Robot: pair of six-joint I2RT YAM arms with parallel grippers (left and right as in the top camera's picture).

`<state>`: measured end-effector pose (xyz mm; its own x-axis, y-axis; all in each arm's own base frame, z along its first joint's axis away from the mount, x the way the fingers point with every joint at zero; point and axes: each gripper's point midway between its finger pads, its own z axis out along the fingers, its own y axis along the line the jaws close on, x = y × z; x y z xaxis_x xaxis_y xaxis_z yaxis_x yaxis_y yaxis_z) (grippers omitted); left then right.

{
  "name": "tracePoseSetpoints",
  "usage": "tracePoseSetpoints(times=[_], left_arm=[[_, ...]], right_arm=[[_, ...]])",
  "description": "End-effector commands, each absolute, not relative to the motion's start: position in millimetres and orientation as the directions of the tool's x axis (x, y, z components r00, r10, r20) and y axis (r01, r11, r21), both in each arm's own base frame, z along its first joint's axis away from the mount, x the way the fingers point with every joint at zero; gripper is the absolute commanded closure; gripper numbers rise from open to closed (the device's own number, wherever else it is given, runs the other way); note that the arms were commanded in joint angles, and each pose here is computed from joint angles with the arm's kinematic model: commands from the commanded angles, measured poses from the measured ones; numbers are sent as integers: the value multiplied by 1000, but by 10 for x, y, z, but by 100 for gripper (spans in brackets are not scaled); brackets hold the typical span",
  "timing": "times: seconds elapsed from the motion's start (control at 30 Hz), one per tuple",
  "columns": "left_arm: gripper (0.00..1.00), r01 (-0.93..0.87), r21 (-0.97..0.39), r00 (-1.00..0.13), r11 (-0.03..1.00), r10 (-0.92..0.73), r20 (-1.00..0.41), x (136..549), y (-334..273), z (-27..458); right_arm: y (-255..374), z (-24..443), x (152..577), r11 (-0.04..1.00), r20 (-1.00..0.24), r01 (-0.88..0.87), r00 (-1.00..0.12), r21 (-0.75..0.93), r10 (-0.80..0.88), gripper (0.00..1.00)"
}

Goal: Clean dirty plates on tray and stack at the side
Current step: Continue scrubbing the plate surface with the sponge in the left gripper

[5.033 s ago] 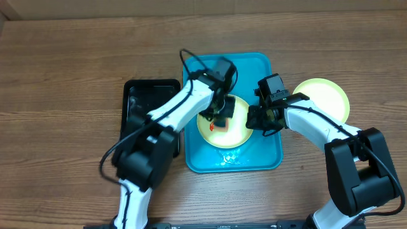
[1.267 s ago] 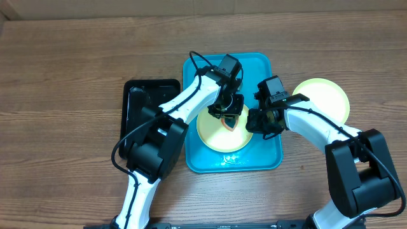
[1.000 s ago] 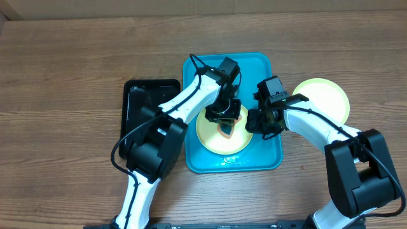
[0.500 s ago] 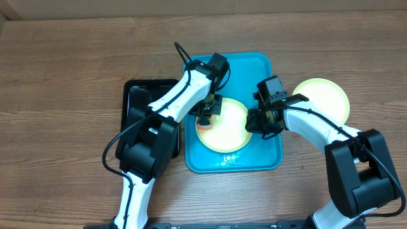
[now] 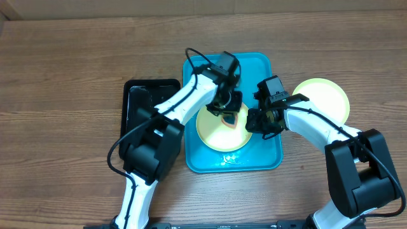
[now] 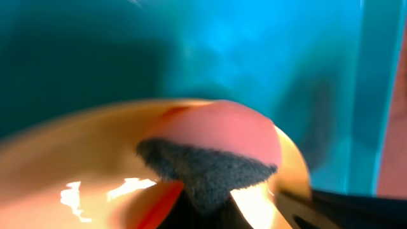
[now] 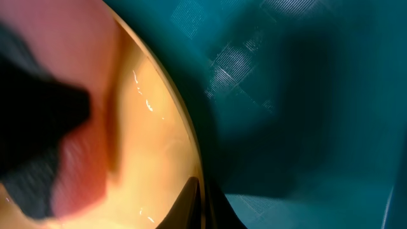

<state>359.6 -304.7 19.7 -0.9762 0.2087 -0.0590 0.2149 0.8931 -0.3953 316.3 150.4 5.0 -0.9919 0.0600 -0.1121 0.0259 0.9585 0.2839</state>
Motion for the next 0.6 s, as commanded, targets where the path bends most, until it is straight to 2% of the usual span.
tracePoseSetpoints(times=[0.0, 0.2, 0.3, 0.47, 0.57], left_arm=[[96, 211, -419, -967, 883, 252, 44, 3315, -3108, 29], [96, 144, -360, -960, 922, 218, 173, 3123, -2836, 10], [95, 116, -272, -964, 955, 174, 199, 3124, -2620, -23], [96, 95, 16, -988, 995, 92, 122, 3295, -2099, -9], [96, 75, 94, -995, 993, 68, 76, 3352, -1954, 117]], right_arm=[[1356, -117, 3052, 977, -80, 33, -995, 211, 51, 96], [1356, -117, 3054, 977, -81, 33, -995, 211, 51, 96], [1356, -117, 3054, 977, -81, 33, -995, 211, 51, 96], [1356, -117, 3053, 977, -81, 33, -995, 211, 51, 96], [1356, -117, 3053, 977, -81, 33, -995, 211, 51, 96]])
